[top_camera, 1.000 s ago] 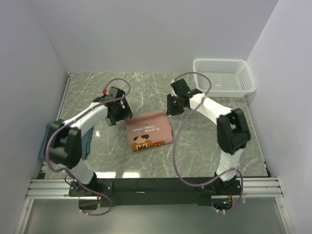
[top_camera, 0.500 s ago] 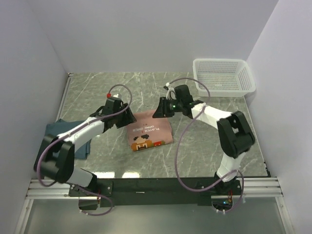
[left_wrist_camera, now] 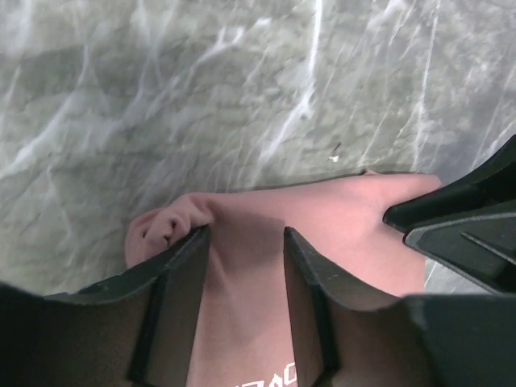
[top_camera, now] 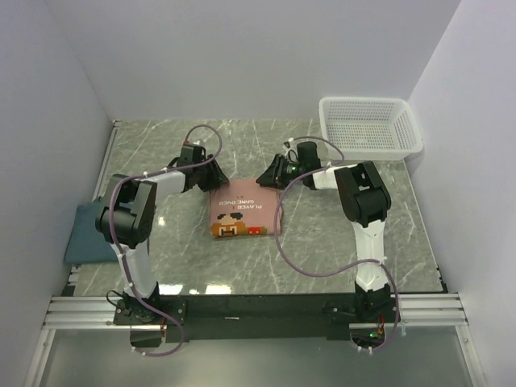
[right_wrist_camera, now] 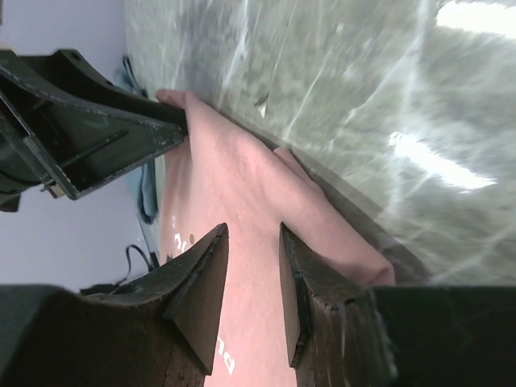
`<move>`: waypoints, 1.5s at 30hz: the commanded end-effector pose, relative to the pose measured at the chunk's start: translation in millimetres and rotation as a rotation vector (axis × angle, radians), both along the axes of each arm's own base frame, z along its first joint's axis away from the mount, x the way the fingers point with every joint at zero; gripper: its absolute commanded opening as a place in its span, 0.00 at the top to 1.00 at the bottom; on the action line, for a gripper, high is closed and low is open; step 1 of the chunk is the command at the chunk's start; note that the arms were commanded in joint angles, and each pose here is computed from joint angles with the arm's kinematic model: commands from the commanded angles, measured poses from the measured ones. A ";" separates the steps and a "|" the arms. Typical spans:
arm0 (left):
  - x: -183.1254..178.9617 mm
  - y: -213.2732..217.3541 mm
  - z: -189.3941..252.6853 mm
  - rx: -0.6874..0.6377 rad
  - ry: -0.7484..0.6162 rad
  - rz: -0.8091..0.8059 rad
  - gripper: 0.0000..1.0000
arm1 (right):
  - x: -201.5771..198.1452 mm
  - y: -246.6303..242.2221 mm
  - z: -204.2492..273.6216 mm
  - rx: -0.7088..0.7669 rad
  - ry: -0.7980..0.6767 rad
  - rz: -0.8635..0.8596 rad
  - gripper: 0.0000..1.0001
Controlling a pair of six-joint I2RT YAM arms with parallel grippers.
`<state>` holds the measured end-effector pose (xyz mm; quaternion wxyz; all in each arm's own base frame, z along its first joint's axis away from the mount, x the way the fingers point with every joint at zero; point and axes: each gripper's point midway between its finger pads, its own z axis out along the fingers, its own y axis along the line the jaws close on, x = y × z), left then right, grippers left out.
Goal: Fold and stack the t-shirts
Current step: Fold the tshirt
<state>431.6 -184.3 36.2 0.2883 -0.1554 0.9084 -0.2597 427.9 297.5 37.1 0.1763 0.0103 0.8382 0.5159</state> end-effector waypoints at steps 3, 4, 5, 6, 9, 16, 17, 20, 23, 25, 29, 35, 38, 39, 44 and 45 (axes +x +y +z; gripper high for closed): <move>-2.7 7.5 1.7 0.044 0.003 -0.019 0.44 | 18.5 -6.6 33.6 0.006 -0.093 -0.046 0.60; -2.2 7.6 10.7 0.041 -0.011 -0.018 0.40 | 15.9 -7.4 51.7 0.005 -0.119 -0.044 0.61; -2.6 7.9 20.3 0.040 -0.025 -0.020 0.36 | 13.2 -10.7 56.1 -0.008 -0.130 -0.048 0.61; -3.9 7.7 41.1 0.029 -0.059 -0.021 0.26 | 9.2 -12.2 62.5 -0.011 -0.136 -0.047 0.61; -15.2 6.5 80.4 0.007 -0.118 -0.027 0.16 | -13.0 -14.2 92.1 0.027 -0.174 -0.035 0.61; -83.3 -14.5 89.9 -0.119 -0.110 -0.082 0.23 | -98.8 1.6 97.3 0.102 -0.142 0.117 0.61; -90.8 -20.9 90.3 -0.141 -0.120 -0.097 0.25 | -115.0 1.9 83.9 0.098 -0.101 0.134 0.62; -129.7 -30.7 64.8 -0.155 -0.051 -0.116 0.35 | -145.2 0.8 57.6 0.110 -0.033 0.157 0.62; -157.7 -23.0 34.8 -0.174 0.020 -0.062 0.50 | -159.8 -8.9 27.7 0.116 0.019 0.152 0.63; -172.3 -11.4 18.0 -0.187 0.036 0.003 0.57 | -163.7 -16.4 4.8 0.106 0.065 0.144 0.63; -191.1 7.7 -5.8 -0.174 0.087 0.085 0.64 | -172.4 -38.3 -25.6 0.094 0.146 0.087 0.64; -192.3 28.6 12.4 -0.153 0.045 0.141 0.62 | -168.7 -46.9 4.9 0.100 0.062 0.083 0.66; -173.1 33.5 51.8 -0.172 -0.073 0.159 0.59 | -157.2 -46.1 34.2 0.087 -0.025 0.081 0.66; -161.3 37.7 68.5 -0.183 -0.121 0.174 0.59 | -155.7 -45.8 42.2 0.081 -0.031 0.079 0.66; -112.9 31.0 93.2 -0.194 -0.169 0.138 0.58 | -127.5 -35.4 71.6 0.121 -0.086 0.085 0.66; -96.5 27.3 110.1 -0.197 -0.209 0.115 0.58 | -122.6 -33.6 66.6 0.123 -0.076 0.084 0.66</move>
